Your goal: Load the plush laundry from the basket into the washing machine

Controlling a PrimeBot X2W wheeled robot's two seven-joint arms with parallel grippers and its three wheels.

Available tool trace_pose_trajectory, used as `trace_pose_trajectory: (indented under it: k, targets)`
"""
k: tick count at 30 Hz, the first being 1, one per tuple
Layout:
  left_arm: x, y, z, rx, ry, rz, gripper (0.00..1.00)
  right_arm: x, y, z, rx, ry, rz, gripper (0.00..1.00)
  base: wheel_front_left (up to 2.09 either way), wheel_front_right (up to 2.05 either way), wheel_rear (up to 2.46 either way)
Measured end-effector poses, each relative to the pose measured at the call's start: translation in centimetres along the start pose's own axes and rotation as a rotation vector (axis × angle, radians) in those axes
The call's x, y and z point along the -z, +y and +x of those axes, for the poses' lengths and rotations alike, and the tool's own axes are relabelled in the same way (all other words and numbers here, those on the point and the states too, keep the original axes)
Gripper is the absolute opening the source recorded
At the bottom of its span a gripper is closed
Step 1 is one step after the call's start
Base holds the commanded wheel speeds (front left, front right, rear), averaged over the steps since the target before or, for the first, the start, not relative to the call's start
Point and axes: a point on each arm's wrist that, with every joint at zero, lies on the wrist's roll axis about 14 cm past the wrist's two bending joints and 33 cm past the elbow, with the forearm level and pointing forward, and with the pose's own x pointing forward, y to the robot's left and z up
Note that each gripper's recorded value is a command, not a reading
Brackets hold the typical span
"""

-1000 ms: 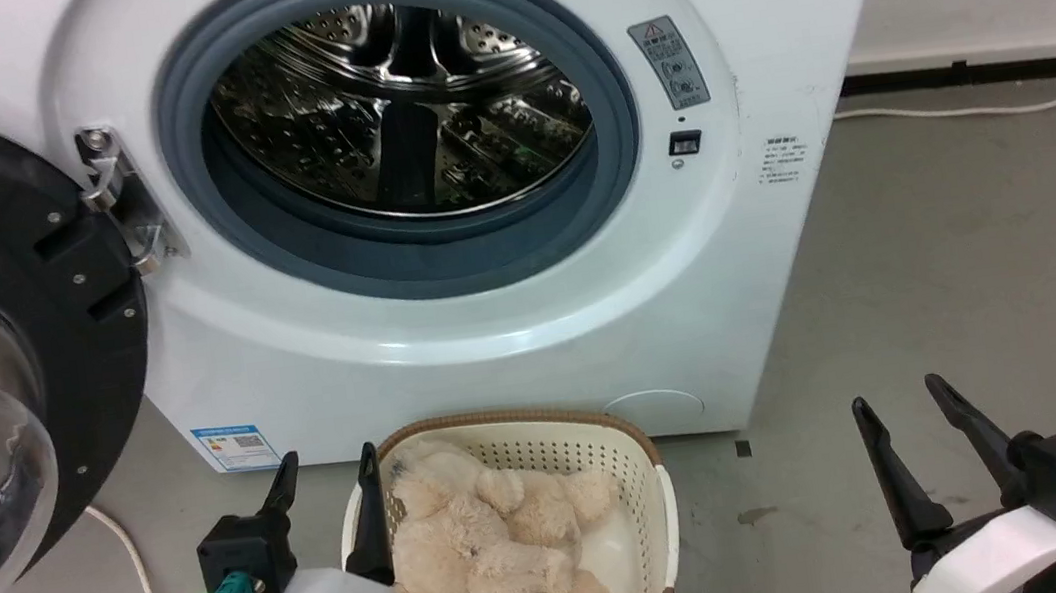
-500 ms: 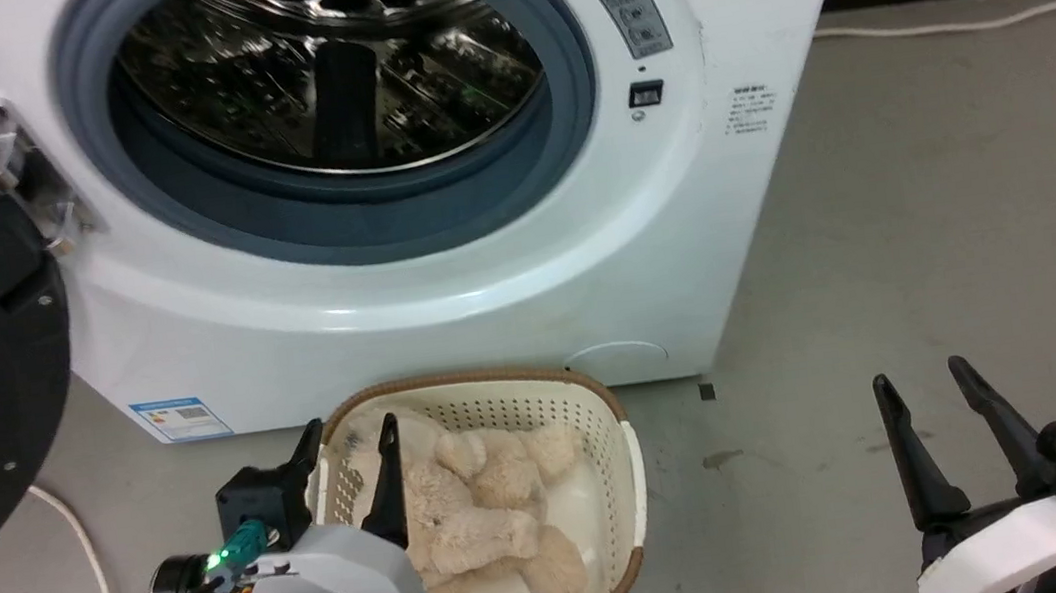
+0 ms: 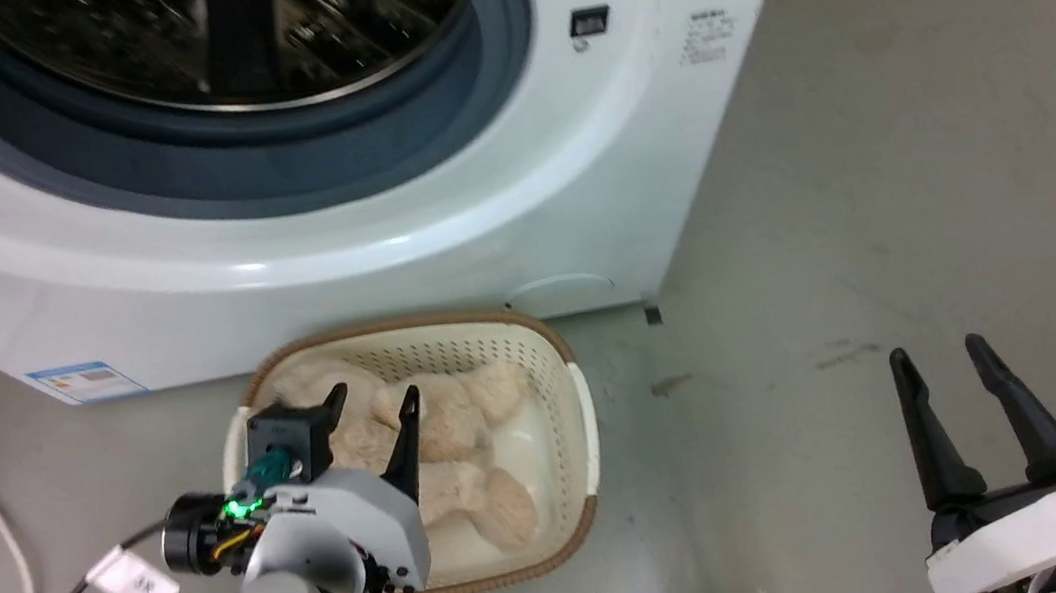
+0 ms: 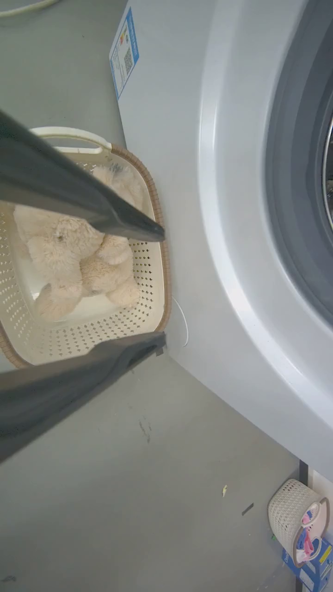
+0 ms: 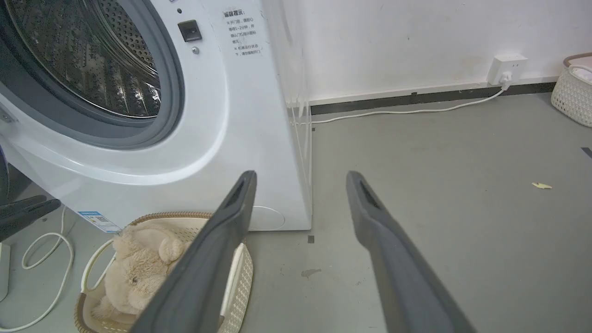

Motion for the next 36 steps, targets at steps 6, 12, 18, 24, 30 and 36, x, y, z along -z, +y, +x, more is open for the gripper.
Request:
trace_pose_trajectory:
  k: [6,12,18,24,30,36]
  targets:
    - [3.1,-0.3,2.4,0.040,0.141,0.013,1.00,1.2,-1.4,0.1,0.048,0.028,0.023,1.00,0.00,0.00,0.00]
    - [7.8,0.5,5.4,0.045,0.341,0.045,1.00,3.3,-3.2,-0.1,0.115,0.081,0.057,1.00,0.00,0.00,0.00]
    - [10.5,1.2,7.1,0.036,0.445,0.068,1.00,4.6,-4.2,-0.3,0.158,0.117,0.075,1.00,0.00,0.00,0.00]
    - [12.6,2.2,8.8,0.017,0.514,0.091,1.00,5.8,-5.1,-0.5,0.197,0.147,0.089,1.00,0.00,0.00,0.00]
    - [14.8,3.2,10.4,-0.009,0.570,0.106,1.00,6.9,-5.9,-0.8,0.235,0.174,0.104,1.00,0.00,0.00,0.00]
    - [17.1,3.7,11.6,-0.037,0.615,0.105,1.00,8.1,-6.7,-1.1,0.273,0.205,0.114,1.00,0.00,0.00,0.00]
